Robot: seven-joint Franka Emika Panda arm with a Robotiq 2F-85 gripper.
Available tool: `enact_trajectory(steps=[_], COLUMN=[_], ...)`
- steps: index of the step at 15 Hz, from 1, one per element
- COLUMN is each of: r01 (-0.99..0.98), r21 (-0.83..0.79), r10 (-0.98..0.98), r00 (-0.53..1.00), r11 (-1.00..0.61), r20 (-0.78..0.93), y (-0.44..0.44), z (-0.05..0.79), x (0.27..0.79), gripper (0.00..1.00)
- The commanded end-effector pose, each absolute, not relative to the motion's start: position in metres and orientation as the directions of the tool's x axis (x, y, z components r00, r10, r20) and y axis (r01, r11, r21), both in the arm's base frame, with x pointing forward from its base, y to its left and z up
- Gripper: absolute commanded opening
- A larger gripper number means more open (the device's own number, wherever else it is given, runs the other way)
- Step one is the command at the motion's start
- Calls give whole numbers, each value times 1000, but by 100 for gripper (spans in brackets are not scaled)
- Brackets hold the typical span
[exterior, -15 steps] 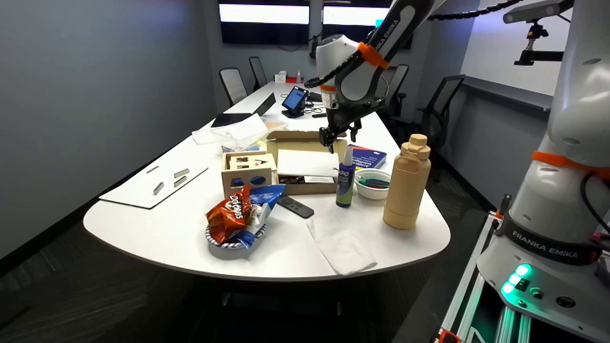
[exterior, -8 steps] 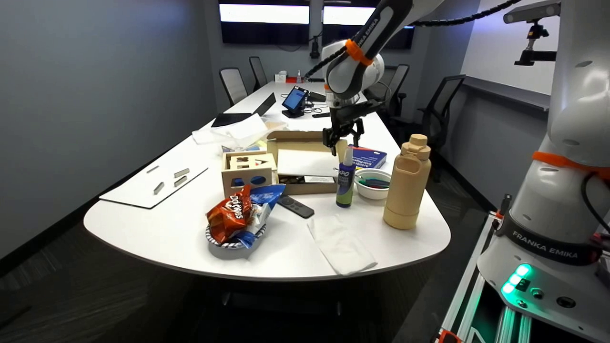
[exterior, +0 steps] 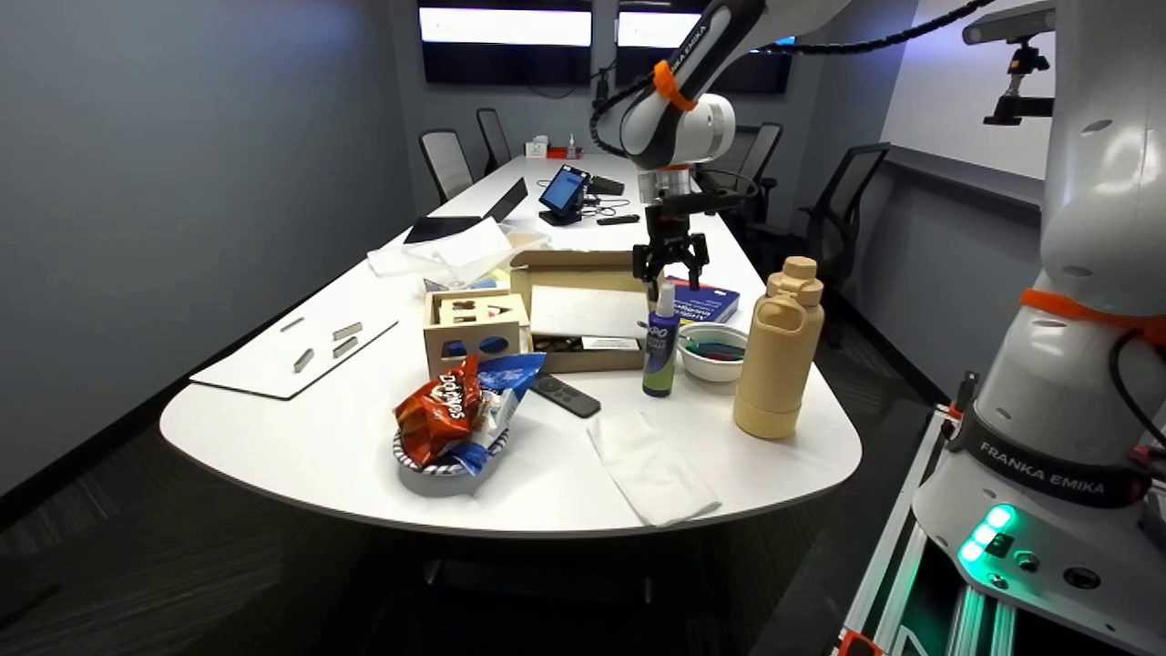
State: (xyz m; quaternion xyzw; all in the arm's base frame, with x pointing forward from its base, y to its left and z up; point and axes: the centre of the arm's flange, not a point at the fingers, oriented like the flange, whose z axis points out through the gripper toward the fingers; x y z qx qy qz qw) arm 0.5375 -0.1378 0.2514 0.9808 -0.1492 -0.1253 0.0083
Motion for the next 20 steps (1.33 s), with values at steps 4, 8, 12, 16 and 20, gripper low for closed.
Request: enact_trajectory(steps=[4,8,12,16,20], r01=[-271,-262,-176,-122,-96], r21=[-61,-82,-151,-207,-280], r10=[-241,-226,-108,-20,47], r00=[924,926,920,900,884], r11=[-961,-961,-973,-971,-955], r20=[-297,-303,-378,-436,-465], y=[-144,-145,-142,-143,-143], z=[243,241,229,222,216], x=[538,539,534,529,531], gripper=[100,100,100,100,100])
